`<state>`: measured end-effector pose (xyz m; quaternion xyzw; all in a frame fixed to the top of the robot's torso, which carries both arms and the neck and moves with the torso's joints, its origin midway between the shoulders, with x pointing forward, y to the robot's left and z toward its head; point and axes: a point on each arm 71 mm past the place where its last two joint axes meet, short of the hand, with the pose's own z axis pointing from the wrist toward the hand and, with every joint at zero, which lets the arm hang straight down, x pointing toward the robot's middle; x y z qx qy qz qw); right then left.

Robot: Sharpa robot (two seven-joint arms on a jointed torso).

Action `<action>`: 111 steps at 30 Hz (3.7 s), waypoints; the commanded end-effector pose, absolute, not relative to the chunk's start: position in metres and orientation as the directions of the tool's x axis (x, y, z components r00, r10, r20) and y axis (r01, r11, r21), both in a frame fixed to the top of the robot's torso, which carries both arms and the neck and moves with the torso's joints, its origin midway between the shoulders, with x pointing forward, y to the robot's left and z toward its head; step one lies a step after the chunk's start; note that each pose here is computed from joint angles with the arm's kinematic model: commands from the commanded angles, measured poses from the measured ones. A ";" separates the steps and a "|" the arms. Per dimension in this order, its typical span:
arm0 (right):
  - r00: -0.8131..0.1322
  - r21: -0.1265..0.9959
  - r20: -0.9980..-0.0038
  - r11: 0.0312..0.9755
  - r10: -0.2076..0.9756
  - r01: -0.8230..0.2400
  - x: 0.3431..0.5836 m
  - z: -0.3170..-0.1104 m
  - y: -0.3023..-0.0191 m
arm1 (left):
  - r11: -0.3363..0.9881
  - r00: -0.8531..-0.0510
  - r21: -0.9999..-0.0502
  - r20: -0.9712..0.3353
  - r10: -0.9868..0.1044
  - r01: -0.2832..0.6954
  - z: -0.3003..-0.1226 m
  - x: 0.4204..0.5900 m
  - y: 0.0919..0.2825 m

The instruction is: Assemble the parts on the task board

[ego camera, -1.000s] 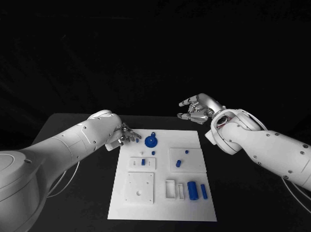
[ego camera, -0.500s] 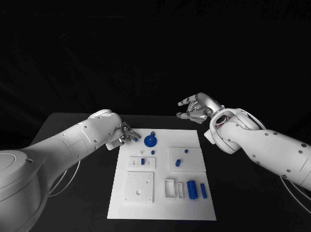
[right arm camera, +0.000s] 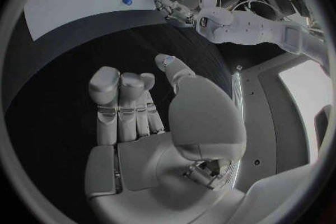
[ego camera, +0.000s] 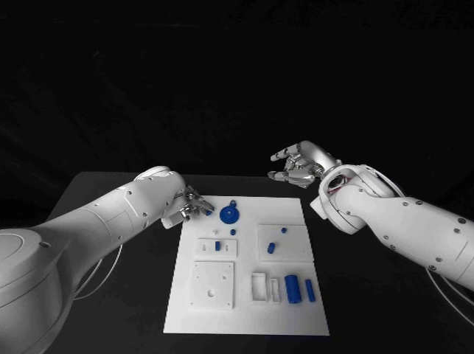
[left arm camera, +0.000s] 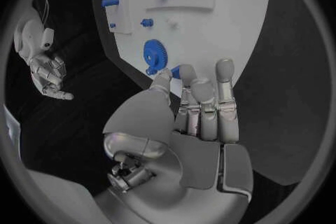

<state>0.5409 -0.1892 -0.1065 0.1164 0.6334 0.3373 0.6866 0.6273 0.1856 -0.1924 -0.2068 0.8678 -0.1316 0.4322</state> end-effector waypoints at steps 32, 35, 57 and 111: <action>-0.029 0.581 -0.796 0.750 0.604 -0.318 0.541 -0.107 -0.190 | 0.867 -0.585 -0.422 -0.644 -0.493 -0.265 -0.197 0.625 0.194; -0.029 0.581 -0.796 0.750 0.604 -0.318 0.542 -0.107 -0.190 | 0.863 -0.587 -0.427 -0.637 -0.499 -0.270 -0.197 0.625 0.194; -0.029 0.581 -0.796 0.750 0.604 -0.317 0.542 -0.107 -0.190 | 0.846 -0.590 -0.448 -0.613 -0.525 -0.288 -0.198 0.624 0.200; -0.028 0.580 -0.797 0.752 0.603 -0.313 0.543 -0.108 -0.192 | 0.809 -0.558 -0.498 -0.593 -0.580 -0.311 -0.196 0.624 0.207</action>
